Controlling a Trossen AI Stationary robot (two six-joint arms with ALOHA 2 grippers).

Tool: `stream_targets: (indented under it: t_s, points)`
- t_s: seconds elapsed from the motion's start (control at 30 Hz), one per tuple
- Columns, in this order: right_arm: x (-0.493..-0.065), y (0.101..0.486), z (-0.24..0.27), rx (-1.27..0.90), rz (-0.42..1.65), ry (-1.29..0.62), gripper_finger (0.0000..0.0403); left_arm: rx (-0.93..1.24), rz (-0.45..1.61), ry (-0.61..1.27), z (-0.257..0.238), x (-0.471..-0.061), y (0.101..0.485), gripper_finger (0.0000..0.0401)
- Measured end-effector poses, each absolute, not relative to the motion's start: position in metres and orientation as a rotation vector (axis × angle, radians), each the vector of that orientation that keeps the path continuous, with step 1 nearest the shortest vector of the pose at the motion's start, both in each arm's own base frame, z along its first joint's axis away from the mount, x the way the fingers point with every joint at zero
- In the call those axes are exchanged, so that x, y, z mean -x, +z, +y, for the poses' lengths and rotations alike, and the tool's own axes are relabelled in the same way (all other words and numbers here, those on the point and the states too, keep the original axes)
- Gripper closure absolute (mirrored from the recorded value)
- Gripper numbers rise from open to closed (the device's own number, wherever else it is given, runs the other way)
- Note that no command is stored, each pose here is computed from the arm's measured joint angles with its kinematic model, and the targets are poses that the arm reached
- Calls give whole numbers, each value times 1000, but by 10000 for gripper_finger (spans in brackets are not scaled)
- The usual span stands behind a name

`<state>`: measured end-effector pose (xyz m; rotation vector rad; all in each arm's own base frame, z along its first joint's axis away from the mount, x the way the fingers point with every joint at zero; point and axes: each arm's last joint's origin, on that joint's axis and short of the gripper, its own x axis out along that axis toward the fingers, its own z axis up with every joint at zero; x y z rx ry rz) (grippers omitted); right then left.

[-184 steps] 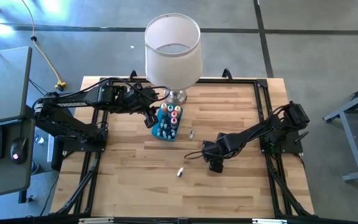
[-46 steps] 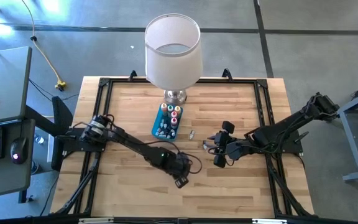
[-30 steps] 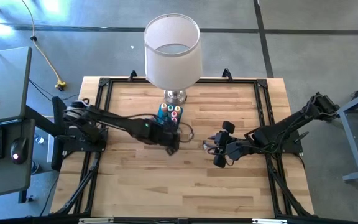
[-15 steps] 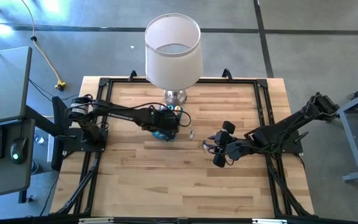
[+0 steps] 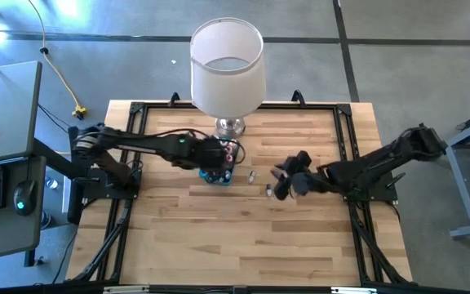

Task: Pick & Place food coloring
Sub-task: Put the small red food coloring bottle into the blue bin

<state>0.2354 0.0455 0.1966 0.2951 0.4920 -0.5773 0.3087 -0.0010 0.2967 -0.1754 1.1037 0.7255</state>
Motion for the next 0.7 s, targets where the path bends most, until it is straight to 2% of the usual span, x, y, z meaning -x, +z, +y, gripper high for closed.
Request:
stream_targets:
  t_s: [0.2, 0.43, 0.7]
  points:
    - [-244, 182, 27, -572, 532, -542, 260, 72, 957, 765, -17, -287, 333, 273]
    - [-282, 186, 36, -529, 629, -541, 261, 43, 930, 783, -18, -272, 345, 273]
    - [-325, 180, 45, -548, 941, -785, 261, 9, 954, 805, -17, -267, 346, 273]
